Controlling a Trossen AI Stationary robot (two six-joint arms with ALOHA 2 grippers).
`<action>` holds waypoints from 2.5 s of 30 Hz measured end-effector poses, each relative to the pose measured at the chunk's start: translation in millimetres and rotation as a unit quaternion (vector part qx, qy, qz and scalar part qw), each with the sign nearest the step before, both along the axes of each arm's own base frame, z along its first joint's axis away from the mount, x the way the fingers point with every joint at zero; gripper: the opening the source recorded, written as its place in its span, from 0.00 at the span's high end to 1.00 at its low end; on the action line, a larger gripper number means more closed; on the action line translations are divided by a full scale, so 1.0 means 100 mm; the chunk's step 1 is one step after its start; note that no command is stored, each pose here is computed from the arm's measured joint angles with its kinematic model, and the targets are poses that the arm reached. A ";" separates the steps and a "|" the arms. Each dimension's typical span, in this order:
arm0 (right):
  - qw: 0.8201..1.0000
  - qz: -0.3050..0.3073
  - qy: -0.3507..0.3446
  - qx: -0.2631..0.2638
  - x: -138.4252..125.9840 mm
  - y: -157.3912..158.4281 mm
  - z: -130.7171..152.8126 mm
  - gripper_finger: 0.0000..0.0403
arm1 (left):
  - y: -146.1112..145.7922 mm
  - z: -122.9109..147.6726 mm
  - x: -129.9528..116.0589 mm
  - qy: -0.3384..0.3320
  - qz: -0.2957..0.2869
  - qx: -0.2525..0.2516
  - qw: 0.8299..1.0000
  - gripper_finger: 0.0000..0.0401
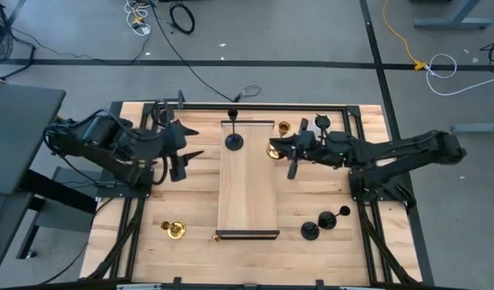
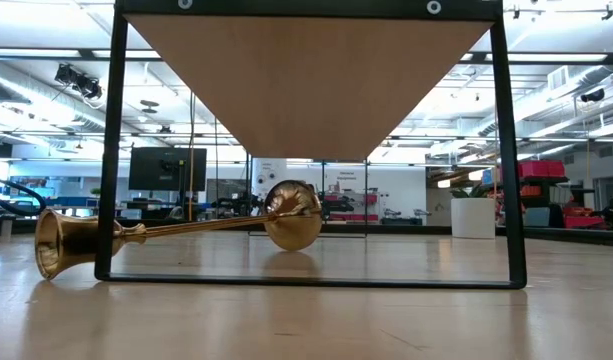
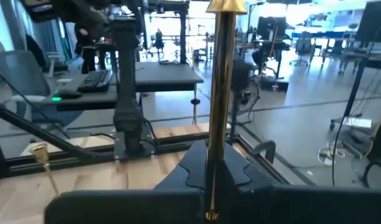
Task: Pick & Place candle stick holders
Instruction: Put the golden candle holder on the shelf aligned with the black candle holder
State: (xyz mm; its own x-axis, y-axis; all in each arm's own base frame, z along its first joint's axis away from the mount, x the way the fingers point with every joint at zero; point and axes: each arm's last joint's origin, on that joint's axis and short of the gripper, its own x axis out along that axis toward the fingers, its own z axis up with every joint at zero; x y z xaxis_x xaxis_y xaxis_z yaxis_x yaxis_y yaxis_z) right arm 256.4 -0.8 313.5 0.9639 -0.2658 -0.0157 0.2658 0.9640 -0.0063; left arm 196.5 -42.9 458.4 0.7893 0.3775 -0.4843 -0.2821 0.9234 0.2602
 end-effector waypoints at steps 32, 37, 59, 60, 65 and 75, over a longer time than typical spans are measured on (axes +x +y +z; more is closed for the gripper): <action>1.000 -0.002 0.023 0.020 0.41 -0.74 -0.91 0.99 | -0.02 -0.26 0.12 0.022 0.034 0.019 0.999 0.38; 1.000 0.003 0.022 0.020 0.41 -0.76 -0.92 0.99 | -0.02 -0.26 0.12 0.022 0.034 0.019 0.999 0.38; 0.999 0.000 0.036 0.022 0.49 -0.80 -1.08 0.91 | -0.02 -0.26 0.12 0.021 0.035 0.017 0.999 0.38; 0.999 0.000 0.036 0.022 0.49 -0.80 -1.08 0.89 | -0.02 -0.26 0.12 0.021 0.035 0.017 0.999 0.38; 0.999 0.000 0.036 0.022 0.49 -0.80 -1.08 0.83 | -0.02 -0.26 0.12 0.021 0.035 0.017 0.999 0.38; 0.999 -0.001 0.027 0.021 0.49 -0.80 -1.07 0.81 | -0.02 -0.26 0.12 0.021 0.035 0.017 0.999 0.38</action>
State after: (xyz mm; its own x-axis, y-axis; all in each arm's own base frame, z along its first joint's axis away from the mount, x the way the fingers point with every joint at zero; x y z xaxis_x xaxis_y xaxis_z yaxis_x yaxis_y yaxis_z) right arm 305.4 -81.2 206.9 0.9610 -0.2649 -0.0789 0.2672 0.9634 0.0197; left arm 208.1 -44.7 432.1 0.7400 0.4477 -0.5019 -0.3338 0.8924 0.3038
